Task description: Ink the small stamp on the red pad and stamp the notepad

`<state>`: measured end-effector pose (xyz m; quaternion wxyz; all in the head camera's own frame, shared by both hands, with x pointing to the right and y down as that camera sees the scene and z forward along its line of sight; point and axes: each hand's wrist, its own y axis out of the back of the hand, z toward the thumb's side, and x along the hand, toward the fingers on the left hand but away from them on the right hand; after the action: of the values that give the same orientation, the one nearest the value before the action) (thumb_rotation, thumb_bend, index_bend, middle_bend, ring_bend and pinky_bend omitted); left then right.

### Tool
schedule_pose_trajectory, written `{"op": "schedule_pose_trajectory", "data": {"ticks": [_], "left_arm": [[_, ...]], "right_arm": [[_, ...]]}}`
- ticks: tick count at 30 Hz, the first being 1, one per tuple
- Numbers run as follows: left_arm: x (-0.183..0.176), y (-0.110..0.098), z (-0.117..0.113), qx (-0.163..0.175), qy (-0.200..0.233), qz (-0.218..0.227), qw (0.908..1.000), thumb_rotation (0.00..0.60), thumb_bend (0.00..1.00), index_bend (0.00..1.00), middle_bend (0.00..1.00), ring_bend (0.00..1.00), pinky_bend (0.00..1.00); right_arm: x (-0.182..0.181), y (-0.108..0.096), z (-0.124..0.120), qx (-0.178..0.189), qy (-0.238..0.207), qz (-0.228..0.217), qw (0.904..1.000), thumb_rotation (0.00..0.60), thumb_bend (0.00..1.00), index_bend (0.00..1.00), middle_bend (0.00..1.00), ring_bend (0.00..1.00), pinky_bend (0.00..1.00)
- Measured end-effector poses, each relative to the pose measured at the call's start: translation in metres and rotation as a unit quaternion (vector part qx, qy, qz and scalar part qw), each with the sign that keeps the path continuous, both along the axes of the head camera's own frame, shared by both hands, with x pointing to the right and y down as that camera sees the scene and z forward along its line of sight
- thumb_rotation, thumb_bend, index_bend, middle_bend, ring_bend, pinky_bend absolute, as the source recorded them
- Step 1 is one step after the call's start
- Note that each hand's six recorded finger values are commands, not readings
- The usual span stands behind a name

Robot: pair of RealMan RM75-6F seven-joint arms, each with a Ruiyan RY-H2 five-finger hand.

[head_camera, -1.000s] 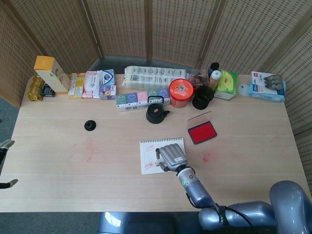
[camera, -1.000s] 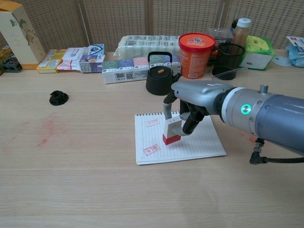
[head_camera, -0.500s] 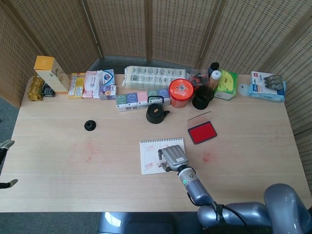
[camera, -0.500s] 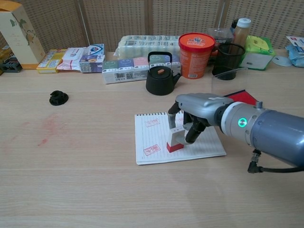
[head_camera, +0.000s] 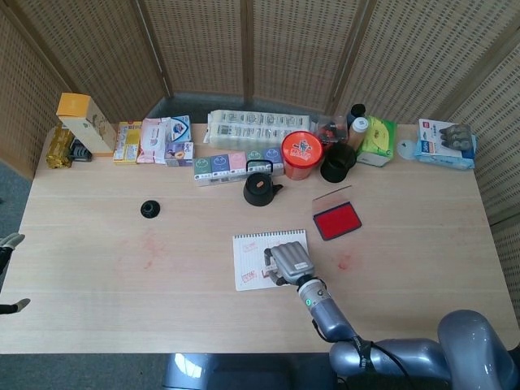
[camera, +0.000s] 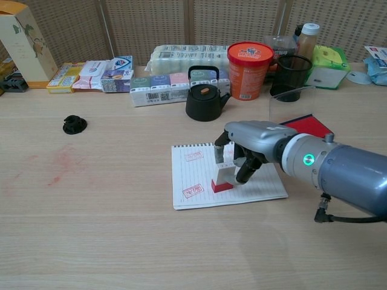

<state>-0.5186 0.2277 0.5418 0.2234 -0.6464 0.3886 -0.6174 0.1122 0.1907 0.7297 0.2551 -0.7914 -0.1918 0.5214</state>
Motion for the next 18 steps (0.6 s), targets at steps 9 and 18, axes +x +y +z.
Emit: {"op": "schedule_pose_trajectory", "data": {"ticks": [9,18], "left_arm": [[0.000,0.000,-0.002,0.002,0.002,0.000,1.0000,0.600,0.00,0.00,0.00,0.00,0.10],[0.000,0.000,-0.003,0.003,0.004,0.002,1.0000,0.600,0.00,0.00,0.00,0.00,0.10]], "right_arm": [[-0.001,-0.006,-0.017,0.014,-0.007,0.000,0.9999,0.600,0.60,0.66,0.99,1.00,1.00],[-0.002,-0.029,-0.062,0.056,-0.025,0.004,0.9981,0.600,0.60,0.66,1.00,1.00,1.00]]}}
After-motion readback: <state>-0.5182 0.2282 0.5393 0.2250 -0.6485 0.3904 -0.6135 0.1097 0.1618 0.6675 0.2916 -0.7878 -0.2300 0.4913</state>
